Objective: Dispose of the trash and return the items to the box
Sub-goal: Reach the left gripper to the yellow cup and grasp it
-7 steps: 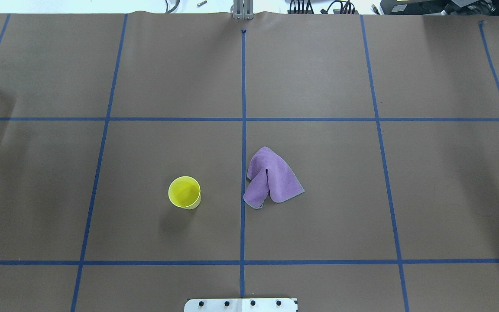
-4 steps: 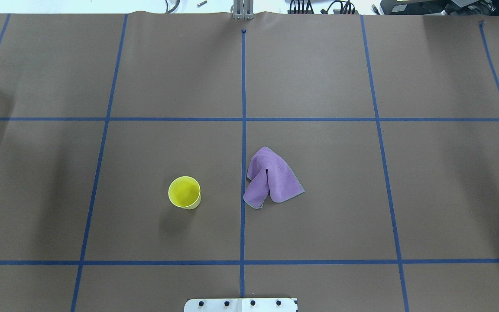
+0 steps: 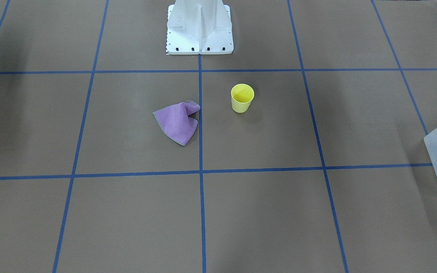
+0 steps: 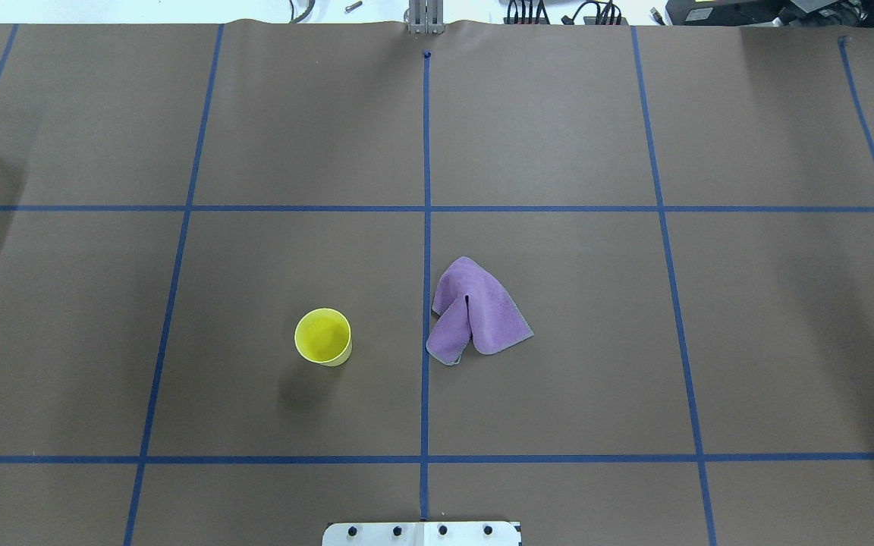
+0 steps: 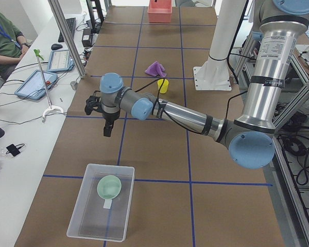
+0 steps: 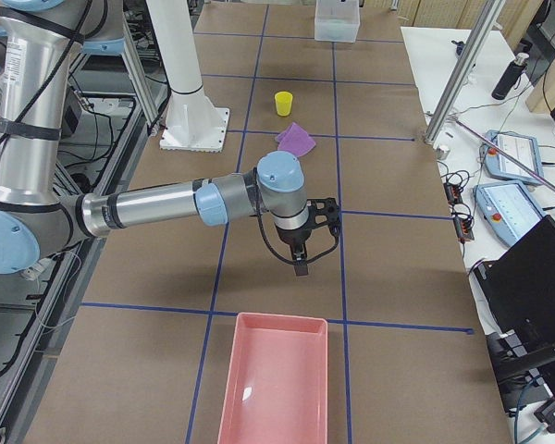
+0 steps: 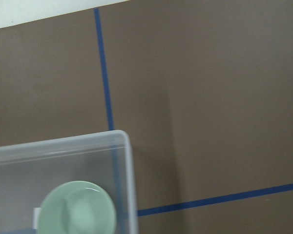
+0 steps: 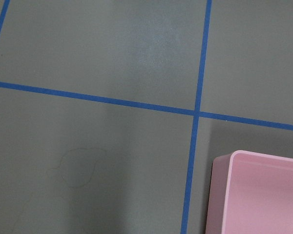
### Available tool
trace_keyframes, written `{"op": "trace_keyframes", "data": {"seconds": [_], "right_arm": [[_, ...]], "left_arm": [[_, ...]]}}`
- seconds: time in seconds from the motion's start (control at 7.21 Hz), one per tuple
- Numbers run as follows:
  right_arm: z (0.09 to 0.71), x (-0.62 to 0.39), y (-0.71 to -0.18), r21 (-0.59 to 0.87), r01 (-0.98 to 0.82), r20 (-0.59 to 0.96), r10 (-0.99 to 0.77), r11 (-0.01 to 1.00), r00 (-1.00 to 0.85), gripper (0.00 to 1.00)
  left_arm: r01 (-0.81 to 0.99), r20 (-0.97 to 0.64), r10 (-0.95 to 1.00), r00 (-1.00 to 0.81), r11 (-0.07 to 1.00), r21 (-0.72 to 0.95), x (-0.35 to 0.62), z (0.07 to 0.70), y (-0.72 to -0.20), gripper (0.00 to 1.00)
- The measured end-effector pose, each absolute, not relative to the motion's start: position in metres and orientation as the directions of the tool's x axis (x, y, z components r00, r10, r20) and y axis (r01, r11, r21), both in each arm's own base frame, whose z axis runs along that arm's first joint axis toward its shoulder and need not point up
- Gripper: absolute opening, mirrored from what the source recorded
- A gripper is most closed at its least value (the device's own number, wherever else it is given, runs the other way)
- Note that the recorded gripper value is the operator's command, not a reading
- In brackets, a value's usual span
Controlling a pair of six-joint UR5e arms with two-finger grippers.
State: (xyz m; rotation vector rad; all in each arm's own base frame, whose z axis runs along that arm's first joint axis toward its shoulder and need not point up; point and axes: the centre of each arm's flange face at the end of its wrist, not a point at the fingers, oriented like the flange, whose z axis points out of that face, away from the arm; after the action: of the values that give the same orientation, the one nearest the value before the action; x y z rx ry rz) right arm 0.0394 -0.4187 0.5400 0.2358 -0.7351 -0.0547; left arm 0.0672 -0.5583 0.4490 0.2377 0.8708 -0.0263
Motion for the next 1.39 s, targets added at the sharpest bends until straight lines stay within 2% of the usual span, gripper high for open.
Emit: {"op": "trace_keyframes", "data": {"seconds": [0.55, 1.25, 1.39], "right_arm": [[0.540, 0.040, -0.419, 0.234, -0.032, 0.657, -0.134, 0.972, 0.742, 1.00], [0.539, 0.039, -0.419, 0.234, -0.031, 0.662, -0.135, 0.972, 0.737, 1.00], [0.539, 0.039, -0.419, 0.234, -0.031, 0.662, -0.136, 0.972, 0.737, 1.00]], "left_arm": [[0.082, -0.822, 0.081, 0.564, 0.985, 0.153, 0.242, 0.325, -0.469, 0.99], [0.092, -0.819, 0.034, 0.573, 0.990, 0.106, 0.443, 0.266, -0.369, 0.97], [0.092, -0.811, 0.027, 0.584, 0.991, 0.099, 0.461, 0.267, -0.368, 0.71]]}}
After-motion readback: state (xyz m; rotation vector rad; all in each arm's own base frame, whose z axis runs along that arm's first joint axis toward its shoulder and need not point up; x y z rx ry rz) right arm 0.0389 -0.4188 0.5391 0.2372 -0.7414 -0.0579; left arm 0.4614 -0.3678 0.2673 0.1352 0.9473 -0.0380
